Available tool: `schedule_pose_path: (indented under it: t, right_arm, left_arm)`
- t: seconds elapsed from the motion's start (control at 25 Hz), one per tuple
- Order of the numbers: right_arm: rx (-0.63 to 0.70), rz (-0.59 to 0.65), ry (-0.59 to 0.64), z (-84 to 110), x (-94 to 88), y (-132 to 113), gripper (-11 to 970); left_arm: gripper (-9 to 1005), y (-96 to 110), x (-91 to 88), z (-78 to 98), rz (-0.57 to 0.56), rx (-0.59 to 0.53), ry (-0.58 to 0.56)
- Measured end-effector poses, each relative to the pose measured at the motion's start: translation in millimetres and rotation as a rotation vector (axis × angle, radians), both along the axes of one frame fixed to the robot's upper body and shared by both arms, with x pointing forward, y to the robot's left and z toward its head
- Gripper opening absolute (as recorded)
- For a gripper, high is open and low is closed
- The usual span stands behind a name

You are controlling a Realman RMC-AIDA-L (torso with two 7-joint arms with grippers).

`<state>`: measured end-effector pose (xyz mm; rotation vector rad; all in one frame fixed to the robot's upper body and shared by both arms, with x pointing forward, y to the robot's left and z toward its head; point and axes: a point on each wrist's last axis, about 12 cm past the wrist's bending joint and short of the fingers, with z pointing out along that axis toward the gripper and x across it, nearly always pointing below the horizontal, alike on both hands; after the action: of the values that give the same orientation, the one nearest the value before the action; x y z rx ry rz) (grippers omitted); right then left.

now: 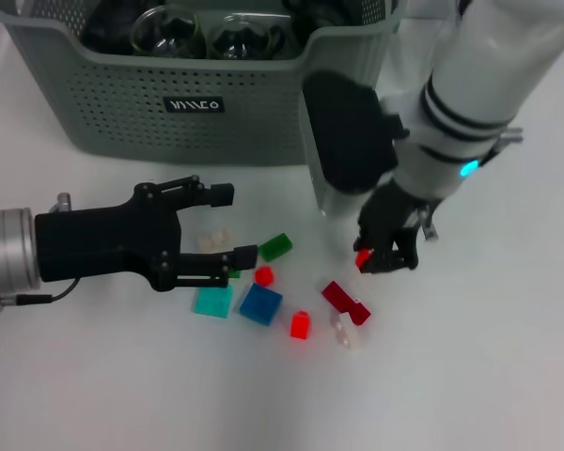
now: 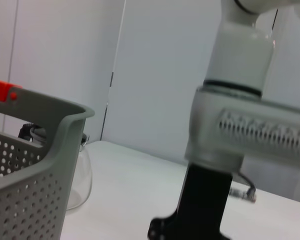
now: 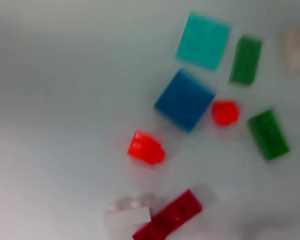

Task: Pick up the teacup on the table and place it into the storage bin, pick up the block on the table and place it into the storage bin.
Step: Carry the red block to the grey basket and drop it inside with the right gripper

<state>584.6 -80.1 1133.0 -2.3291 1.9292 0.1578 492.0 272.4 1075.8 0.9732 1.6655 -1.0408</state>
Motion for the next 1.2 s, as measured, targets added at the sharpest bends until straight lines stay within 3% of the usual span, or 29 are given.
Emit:
schedule_pose_path:
  t: [0.16, 0.36, 0.52, 0.56, 0.68, 0.8, 0.96, 1.2]
  right_arm:
    - [0.065, -0.025, 0.028, 29.1, 2.9, -1.3, 227]
    - [0.215, -0.054, 0.016, 80.4, 11.5, -2.7, 230]
    - [0.396, -0.085, -0.013, 125.1, 20.7, -2.3, 232]
    - [0.495, -0.102, -0.021, 144.1, 25.7, -2.0, 233]
    - [0.599, -0.145, -0.041, 161.1, 33.5, -2.9, 235]
    - [0.739, -0.282, -0.112, 179.6, 51.5, -2.0, 236]
    - [0.787, -0.486, -0.224, 179.0, 79.6, 1.5, 239]
    - [0.699, -0.61, -0.353, 146.9, 109.9, 13.9, 242]
  left_arm:
    - [874, 6.6, -3.9, -3.4, 0.01, 0.032, 0.017]
    - [874, 14.3, -9.7, -10.3, 0.021, 0.077, 0.035]
    - [874, 20.2, -13.6, -13.0, 0.044, 0.089, 0.013]
    - [874, 21.7, -14.1, -13.1, 0.052, 0.089, 0.009]
    - [875, 24.1, -15.3, -13.8, 0.06, 0.094, -0.003]
    - [875, 23.9, -15.6, -14.5, 0.057, 0.097, -0.014]
    - [874, 20.6, -13.6, -13.9, 0.042, 0.094, -0.019]
    - [875, 16.4, -9.8, -16.5, 0.044, 0.097, -0.013]
